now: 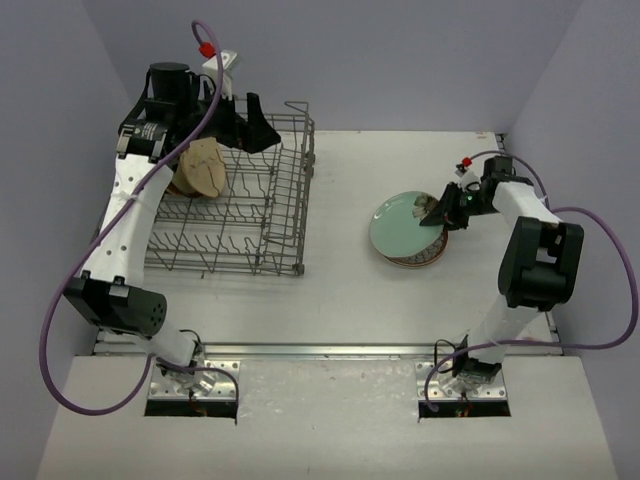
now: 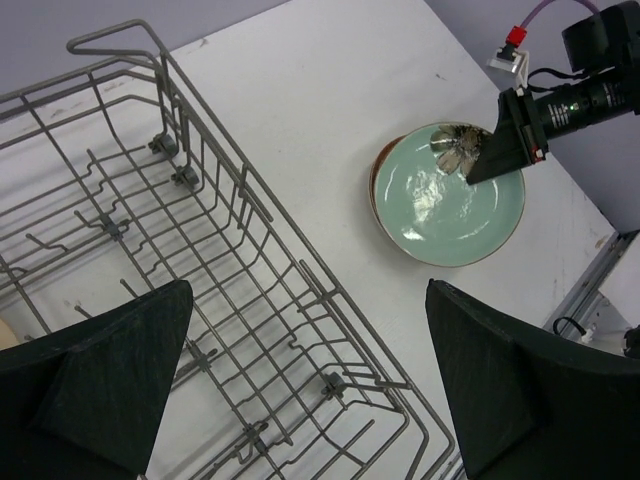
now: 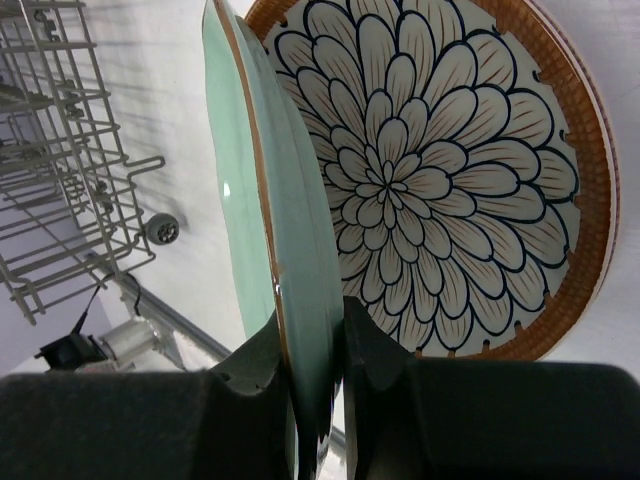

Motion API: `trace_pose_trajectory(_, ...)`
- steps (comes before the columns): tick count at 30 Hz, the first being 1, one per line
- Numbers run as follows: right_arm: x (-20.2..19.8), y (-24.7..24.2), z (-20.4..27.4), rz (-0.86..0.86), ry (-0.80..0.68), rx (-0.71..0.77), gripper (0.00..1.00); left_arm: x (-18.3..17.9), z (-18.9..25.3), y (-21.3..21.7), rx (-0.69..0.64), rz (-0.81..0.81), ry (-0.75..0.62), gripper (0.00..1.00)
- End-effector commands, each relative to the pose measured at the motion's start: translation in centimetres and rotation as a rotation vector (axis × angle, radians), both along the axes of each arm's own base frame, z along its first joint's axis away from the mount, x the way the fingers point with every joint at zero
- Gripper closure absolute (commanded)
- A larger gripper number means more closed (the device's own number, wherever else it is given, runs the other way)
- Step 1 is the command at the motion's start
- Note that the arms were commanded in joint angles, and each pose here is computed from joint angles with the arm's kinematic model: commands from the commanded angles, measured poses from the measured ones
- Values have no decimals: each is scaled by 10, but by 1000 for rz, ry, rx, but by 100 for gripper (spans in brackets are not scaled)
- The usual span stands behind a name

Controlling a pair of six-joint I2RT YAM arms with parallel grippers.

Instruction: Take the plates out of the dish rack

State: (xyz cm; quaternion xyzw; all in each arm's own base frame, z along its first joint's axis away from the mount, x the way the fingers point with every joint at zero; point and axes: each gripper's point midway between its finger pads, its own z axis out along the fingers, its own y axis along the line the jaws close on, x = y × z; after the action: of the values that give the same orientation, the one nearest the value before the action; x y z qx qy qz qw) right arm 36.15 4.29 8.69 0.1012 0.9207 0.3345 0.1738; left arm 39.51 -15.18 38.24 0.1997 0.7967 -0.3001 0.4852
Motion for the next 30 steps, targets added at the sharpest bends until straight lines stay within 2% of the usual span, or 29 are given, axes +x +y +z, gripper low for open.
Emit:
trace_pose_trajectory(1,21,-5,16,52,-67,-10,100,-1,9,14,-37,75,-7,0)
trace_pose_trajectory(4,19,-8,3,80,-20,-16,100,1,-1,19,-53,87,27,0)
trace_pose_trajectory(6,16,-10,-10,97,15,-32,95,5,-3,27,-57,127,24,0)
trace_pose_trajectory(9,13,-18,-22,104,32,-69,82,14,-14,46,-47,229,45,0)
trace_pose_trajectory(11,12,-22,-26,109,44,-90,67,23,-22,64,-15,329,51,0)
trace_pose_trajectory(14,8,-27,-32,126,62,-122,53,33,-33,86,29,437,64,0)
trace_pose_trajectory(23,3,-49,-40,138,72,-269,39,36,-35,99,56,497,45,0)
trace_pose_trajectory(25,6,-56,-36,128,56,-311,34,38,-37,109,81,550,36,0)
trace_pose_trajectory(30,19,-81,-18,131,-40,-479,32,42,-47,129,139,644,36,0)
